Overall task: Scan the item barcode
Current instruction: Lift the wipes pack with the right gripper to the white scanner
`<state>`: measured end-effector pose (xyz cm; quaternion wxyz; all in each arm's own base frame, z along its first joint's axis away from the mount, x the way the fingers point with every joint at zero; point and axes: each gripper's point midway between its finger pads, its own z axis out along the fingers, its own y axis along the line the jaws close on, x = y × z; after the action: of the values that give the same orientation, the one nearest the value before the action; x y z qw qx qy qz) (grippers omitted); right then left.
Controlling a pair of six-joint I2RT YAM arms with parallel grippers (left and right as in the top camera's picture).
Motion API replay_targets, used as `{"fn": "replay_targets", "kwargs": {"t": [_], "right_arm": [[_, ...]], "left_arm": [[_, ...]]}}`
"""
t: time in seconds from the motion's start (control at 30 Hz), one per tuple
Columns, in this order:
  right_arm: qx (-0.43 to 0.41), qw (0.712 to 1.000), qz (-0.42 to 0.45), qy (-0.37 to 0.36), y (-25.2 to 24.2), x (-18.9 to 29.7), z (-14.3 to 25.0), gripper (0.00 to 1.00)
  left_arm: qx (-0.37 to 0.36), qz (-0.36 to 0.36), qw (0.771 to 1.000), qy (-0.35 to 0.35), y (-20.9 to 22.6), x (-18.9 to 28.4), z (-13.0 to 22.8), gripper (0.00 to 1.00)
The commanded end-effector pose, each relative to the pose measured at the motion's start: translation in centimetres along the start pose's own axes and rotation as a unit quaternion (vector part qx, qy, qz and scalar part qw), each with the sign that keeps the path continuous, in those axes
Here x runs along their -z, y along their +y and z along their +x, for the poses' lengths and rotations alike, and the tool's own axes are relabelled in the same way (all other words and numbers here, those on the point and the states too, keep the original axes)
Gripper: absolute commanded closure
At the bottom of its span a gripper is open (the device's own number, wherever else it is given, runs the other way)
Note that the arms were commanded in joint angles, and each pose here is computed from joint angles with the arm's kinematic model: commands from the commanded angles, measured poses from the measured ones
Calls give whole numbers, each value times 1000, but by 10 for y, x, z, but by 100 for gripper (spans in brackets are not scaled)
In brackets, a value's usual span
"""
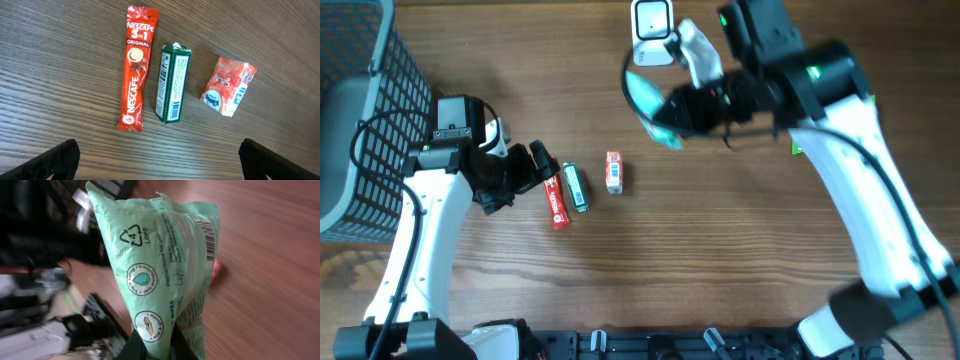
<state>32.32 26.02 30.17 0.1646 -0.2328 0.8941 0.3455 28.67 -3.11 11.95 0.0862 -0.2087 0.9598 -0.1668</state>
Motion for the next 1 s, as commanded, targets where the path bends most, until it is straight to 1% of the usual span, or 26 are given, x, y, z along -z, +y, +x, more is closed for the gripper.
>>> {"fn": "replay_targets", "kwargs": {"t": [0.0, 0.1, 0.13, 0.23, 0.3, 0.43, 0.53, 0.63, 0.83, 0.97], "right_arm": [[-18, 991, -131, -27, -13, -8, -39, 96], [-26, 976, -203, -69, -53, -24, -76, 96], [-29, 974, -212, -77, -66, -32, -83, 96], [-26, 957, -267, -106, -105, -73, -113, 96], [-53, 948, -289, -120, -131, -99, -128, 96], [-98, 929, -324, -150, -177, -127, -145, 96], [-143, 915, -340, -164, -212, -139, -144, 96], [-182, 910, -337, -161, -242, -154, -133, 96], [-236, 902, -320, -169, -270, -160, -130, 96], [-310, 891, -296, -152, -286, -174, -122, 96]], "left_arm": [[-3, 6, 1000, -1, -2, 2, 2, 0], [-3, 6, 1000, -1, -2, 2, 2, 0], [-3, 6, 1000, -1, -2, 2, 2, 0], [-3, 6, 1000, -1, -2, 2, 2, 0], [-3, 6, 1000, -1, -2, 2, 2, 0], [-3, 6, 1000, -1, -2, 2, 2, 0], [-3, 6, 1000, -1, -2, 2, 2, 0], [-3, 6, 1000, -1, -2, 2, 2, 0], [-3, 6, 1000, -1, -2, 2, 2, 0], [-3, 6, 1000, -1, -2, 2, 2, 0]]}}
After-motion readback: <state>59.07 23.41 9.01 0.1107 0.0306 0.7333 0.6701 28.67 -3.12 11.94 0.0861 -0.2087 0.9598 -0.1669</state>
